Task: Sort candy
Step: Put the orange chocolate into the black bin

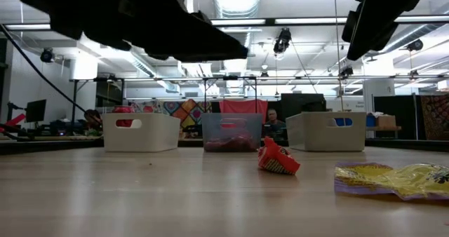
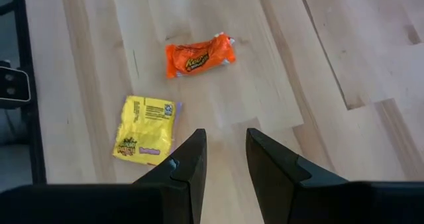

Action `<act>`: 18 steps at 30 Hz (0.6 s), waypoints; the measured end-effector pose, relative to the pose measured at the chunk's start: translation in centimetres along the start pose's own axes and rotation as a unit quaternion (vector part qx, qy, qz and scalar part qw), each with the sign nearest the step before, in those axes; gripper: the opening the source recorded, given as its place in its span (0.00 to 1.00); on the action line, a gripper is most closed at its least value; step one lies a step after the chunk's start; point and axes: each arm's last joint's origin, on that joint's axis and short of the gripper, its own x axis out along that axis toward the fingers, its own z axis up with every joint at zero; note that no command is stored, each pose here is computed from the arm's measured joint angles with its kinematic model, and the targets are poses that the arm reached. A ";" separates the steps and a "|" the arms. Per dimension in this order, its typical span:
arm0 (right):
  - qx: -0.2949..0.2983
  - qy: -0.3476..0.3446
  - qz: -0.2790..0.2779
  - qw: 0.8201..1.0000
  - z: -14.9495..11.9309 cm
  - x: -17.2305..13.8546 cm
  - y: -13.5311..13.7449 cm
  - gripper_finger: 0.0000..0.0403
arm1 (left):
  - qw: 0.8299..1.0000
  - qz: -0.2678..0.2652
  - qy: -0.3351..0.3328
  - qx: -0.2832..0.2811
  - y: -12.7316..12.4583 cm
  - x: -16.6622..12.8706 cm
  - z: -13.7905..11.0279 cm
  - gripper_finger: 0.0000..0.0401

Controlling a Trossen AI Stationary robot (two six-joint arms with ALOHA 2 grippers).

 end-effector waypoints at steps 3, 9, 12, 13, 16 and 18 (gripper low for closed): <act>0.000 0.001 -0.001 1.000 0.0 0.0 0.0 0.24 | 1.000 -0.008 -0.014 0.006 -0.3 0.9 -0.8 0.42; 0.000 -0.008 -0.004 1.000 -0.1 0.3 -0.1 0.24 | 1.000 -0.010 -0.014 0.014 -0.1 2.3 -2.7 0.42; 0.001 -0.009 -0.003 1.000 -0.2 0.5 -0.2 0.24 | 1.000 -0.014 -0.011 0.014 -0.4 3.0 -4.0 0.42; 0.000 -0.008 -0.004 1.000 -0.3 0.5 -0.2 0.24 | 1.000 -0.015 -0.008 0.015 -0.5 3.2 -4.4 0.42; 0.001 -0.005 -0.006 1.000 -0.5 0.7 -0.4 0.24 | 1.000 -0.020 -0.001 0.014 -0.8 3.8 -5.7 0.42; 0.006 -0.003 -0.008 1.000 -0.6 0.8 -0.5 0.24 | 1.000 -0.023 0.005 0.013 -1.0 4.1 -6.4 0.42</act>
